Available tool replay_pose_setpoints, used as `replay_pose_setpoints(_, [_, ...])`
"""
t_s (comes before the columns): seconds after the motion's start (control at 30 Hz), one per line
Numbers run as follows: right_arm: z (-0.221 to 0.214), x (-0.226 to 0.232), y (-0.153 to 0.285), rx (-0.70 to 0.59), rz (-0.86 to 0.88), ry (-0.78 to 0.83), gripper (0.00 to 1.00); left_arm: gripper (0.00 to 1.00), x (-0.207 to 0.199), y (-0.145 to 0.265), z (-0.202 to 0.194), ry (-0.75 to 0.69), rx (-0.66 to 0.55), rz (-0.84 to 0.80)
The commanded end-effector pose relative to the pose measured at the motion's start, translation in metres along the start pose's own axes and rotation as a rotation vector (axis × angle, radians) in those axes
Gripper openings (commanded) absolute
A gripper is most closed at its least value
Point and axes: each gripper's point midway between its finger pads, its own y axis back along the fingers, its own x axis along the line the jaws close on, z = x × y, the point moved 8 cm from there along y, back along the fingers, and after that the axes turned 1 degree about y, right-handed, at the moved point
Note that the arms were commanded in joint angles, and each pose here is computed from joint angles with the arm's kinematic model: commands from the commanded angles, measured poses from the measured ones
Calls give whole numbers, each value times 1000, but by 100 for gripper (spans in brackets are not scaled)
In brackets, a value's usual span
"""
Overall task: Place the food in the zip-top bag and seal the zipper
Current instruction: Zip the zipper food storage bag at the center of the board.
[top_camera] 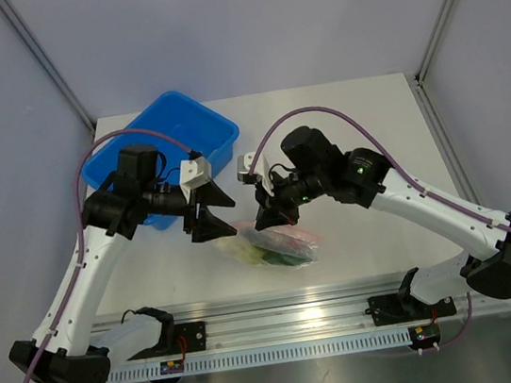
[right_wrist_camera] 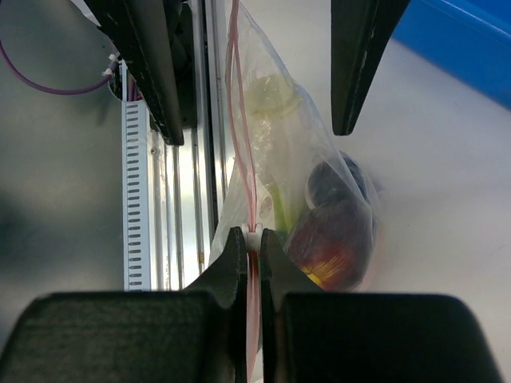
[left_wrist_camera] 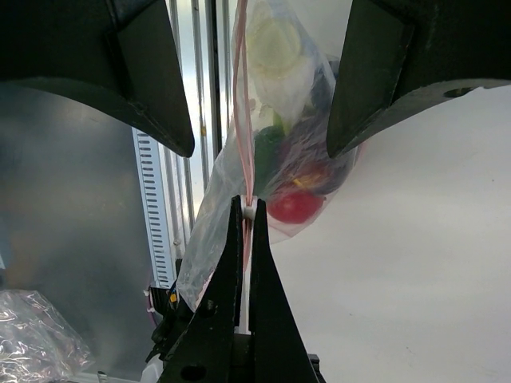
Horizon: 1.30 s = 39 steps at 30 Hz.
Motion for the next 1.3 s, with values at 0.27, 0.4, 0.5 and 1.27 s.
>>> replay_pose_setpoints(0.27, [23,-1,8,-59,-33,68,0,60,8,-15,-7,33,43,-17])
replay_pose_setpoints(0.4, [24,-1,8,-60,-33,72,0,38,8,-15,-5,36,40,-22])
replay_pose_setpoints(0.5, [23,-1,8,-57,-34,71,0,36,9,-17,-6,43,43,-30])
replay_pose_setpoints(1.27, [18,-2,17,-45,-99,79,0,0,42,-17,-3,28,29,319])
